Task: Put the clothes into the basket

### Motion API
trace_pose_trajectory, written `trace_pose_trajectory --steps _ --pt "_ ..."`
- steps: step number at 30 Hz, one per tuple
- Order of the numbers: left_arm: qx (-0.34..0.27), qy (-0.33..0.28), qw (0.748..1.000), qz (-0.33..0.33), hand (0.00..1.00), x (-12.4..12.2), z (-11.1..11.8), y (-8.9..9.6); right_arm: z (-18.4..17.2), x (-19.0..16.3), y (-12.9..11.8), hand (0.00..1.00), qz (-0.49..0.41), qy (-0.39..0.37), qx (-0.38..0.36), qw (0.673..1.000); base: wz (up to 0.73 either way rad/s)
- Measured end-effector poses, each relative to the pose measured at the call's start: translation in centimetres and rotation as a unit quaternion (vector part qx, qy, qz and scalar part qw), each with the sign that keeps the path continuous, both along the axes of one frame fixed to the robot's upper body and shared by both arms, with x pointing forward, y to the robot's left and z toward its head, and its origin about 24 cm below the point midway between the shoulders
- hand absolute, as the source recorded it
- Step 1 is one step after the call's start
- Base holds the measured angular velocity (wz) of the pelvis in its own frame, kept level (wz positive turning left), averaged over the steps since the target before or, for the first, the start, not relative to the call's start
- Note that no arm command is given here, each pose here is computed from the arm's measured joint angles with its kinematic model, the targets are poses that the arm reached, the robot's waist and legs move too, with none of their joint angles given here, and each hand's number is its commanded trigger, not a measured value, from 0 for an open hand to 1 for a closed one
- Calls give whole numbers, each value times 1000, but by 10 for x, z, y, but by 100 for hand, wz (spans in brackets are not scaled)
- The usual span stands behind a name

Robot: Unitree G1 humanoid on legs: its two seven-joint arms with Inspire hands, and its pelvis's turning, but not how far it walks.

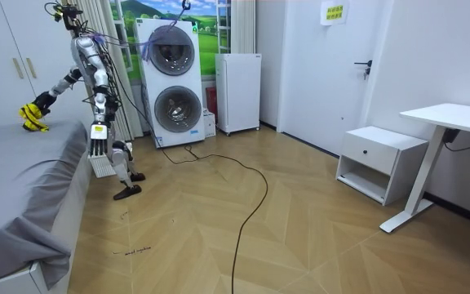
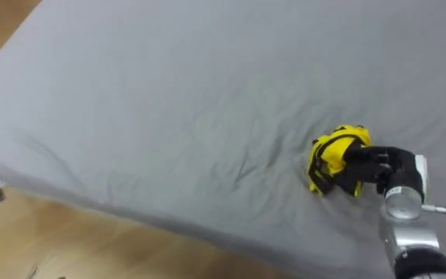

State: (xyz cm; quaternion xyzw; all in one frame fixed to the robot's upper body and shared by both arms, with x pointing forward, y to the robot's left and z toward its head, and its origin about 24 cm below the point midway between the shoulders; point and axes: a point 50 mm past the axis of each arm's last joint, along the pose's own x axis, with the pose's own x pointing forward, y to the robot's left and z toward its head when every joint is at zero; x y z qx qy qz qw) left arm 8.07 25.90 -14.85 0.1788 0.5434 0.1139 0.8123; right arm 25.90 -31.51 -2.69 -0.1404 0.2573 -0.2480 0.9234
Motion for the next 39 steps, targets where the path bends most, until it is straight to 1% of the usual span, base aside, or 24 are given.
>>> trace_pose_trajectory --steps 3,7,12,16,20,24,28,33,39 --pt "1 -2 1000 13 0 -2 1 3 10 -8 -2 100 -1 -38 -2 999 -38" --pt "-2 1 1000 23 0 -6 0 3 15 -22 -5 100 2 -53 -19 998 -37" --pt "-6 20 999 32 0 -25 -3 2 19 -47 -22 100 -43 -68 -34 996 -36" --pt "1 19 999 45 0 -28 -2 7 17 -60 -30 100 -68 -63 -40 995 -41" --pt "3 8 999 51 0 -25 0 9 13 -72 -35 100 -100 -62 -39 992 -37" --pt "5 1 999 45 0 -20 1 9 17 -79 -40 100 -121 -72 -46 989 -22" --pt "8 17 998 56 0 -29 0 10 15 -88 -44 100 -137 -68 -46 987 -25" --pt "9 37 997 65 0 -39 -1 11 11 -98 -47 100 -174 -77 -19 982 -14" --pt "12 63 995 75 0 -52 -3 12 -1 -113 -47 100 -188 -53 -9 981 -17"
